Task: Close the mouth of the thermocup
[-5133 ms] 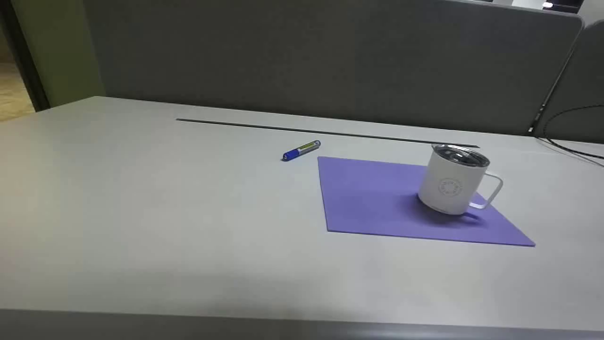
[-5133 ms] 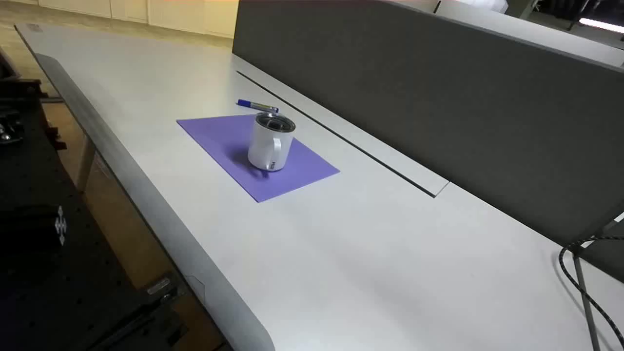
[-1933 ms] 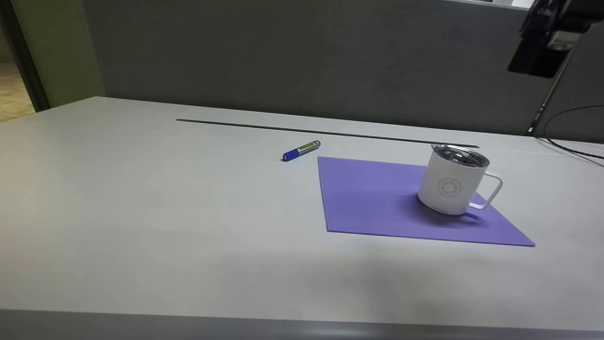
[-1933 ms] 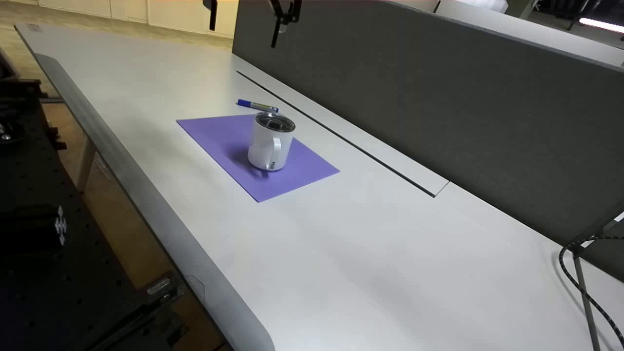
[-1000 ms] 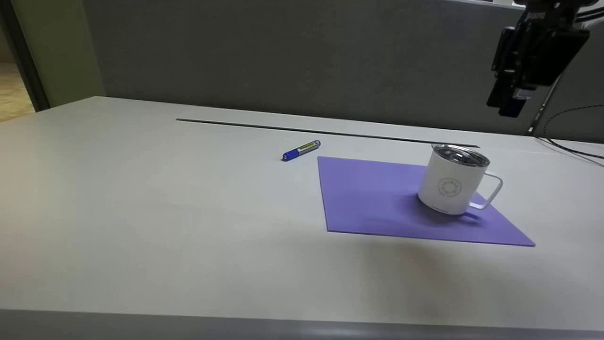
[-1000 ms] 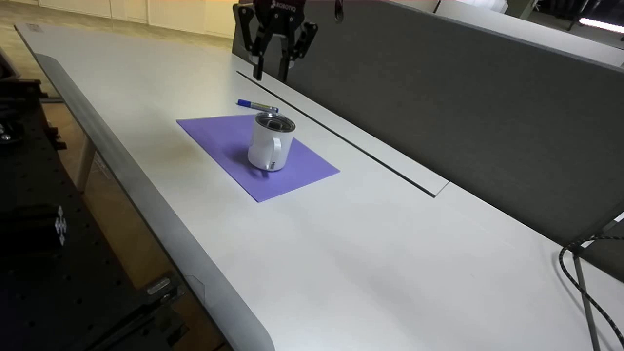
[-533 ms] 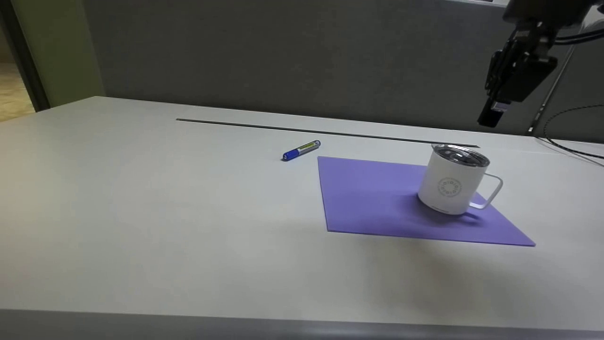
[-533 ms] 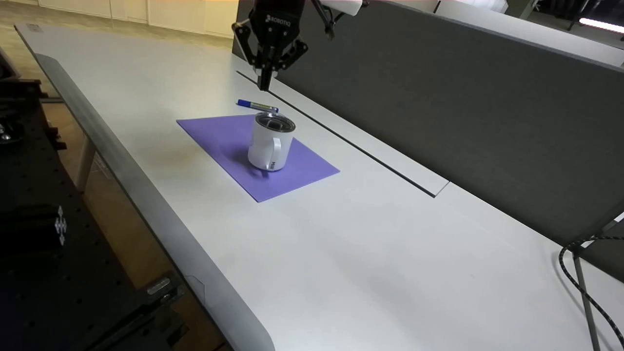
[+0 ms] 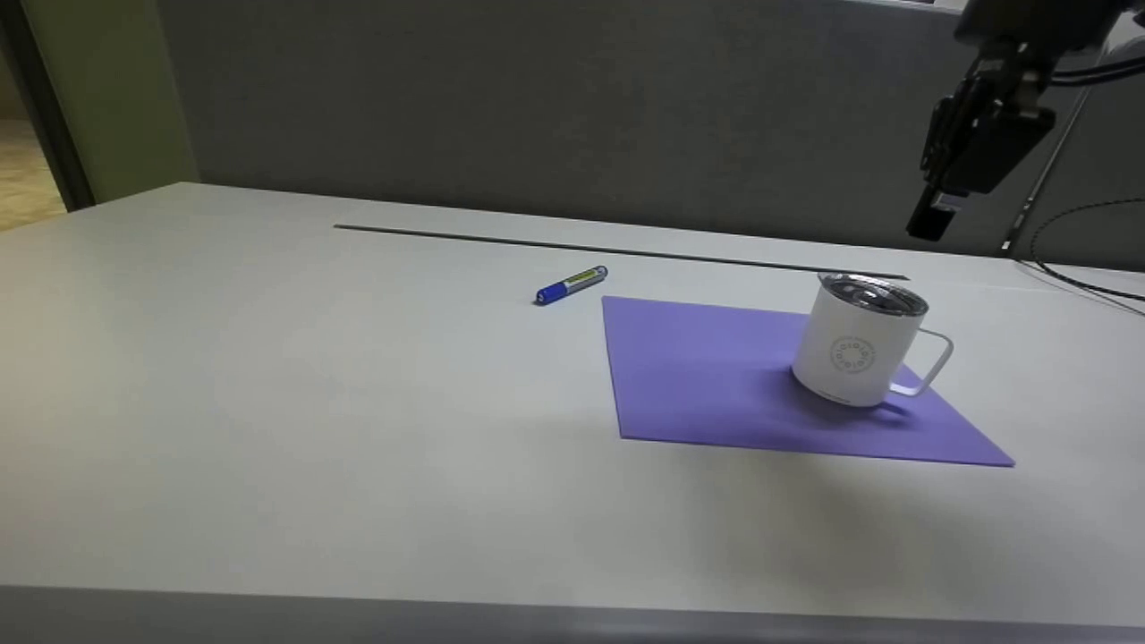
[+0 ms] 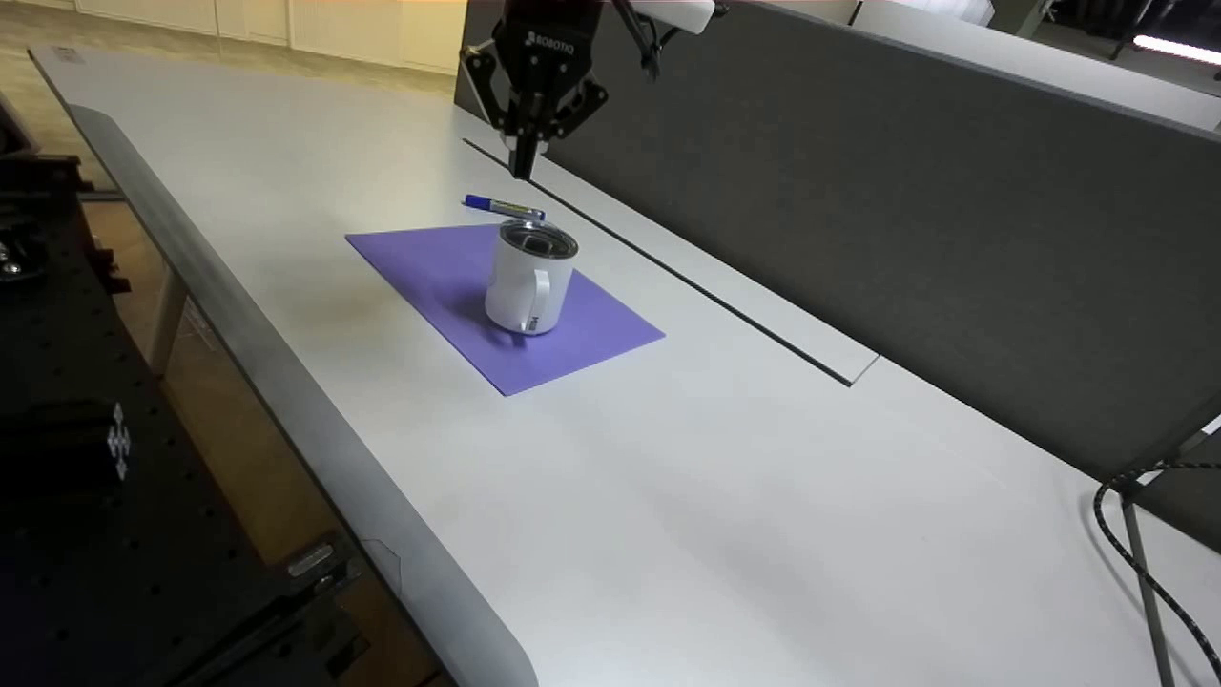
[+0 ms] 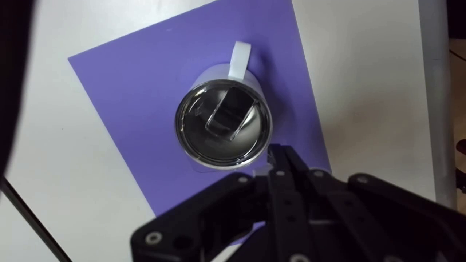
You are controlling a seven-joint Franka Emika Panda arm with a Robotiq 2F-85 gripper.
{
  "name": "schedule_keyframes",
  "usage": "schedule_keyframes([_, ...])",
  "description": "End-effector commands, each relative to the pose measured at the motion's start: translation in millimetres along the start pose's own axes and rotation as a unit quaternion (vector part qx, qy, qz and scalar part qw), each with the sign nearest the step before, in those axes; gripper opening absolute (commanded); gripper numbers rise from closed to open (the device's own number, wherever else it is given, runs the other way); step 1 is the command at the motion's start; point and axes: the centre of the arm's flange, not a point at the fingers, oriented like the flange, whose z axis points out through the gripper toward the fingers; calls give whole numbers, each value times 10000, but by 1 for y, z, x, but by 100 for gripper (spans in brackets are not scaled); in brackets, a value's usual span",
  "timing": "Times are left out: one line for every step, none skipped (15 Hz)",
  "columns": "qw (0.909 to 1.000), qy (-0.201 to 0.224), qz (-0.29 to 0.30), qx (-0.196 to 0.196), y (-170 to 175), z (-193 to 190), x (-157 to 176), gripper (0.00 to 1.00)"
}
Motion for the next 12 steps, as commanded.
schedule_keyframes([10000, 0, 0, 0, 0, 0, 0, 0])
schedule_keyframes([9999, 18, -102, -25, 0, 1, -2, 0])
schedule_keyframes([9999, -39, -150, -74, 0, 2, -3, 0])
schedule_keyframes([9995, -3, -302, -50, -1, 4, -5, 0])
schedule_keyframes([9986, 27, -532, -46, -2, 5, -8, 0])
schedule_keyframes([9974, -1, -715, -82, -3, 8, -12, 0])
schedule_keyframes([9950, 36, -995, -127, -1, 10, -15, 0])
schedule_keyframes([9914, 128, -1297, -105, 1, 13, -19, 0])
schedule_keyframes([9886, 140, -1497, -96, 3, 15, -22, 0])
schedule_keyframes([9830, 190, -1826, -17, 7, 16, -25, 0])
schedule_keyframes([9777, 184, -2090, 41, 9, 18, -26, 0])
schedule_keyframes([9714, 181, -2365, 91, 12, 20, -27, 0])
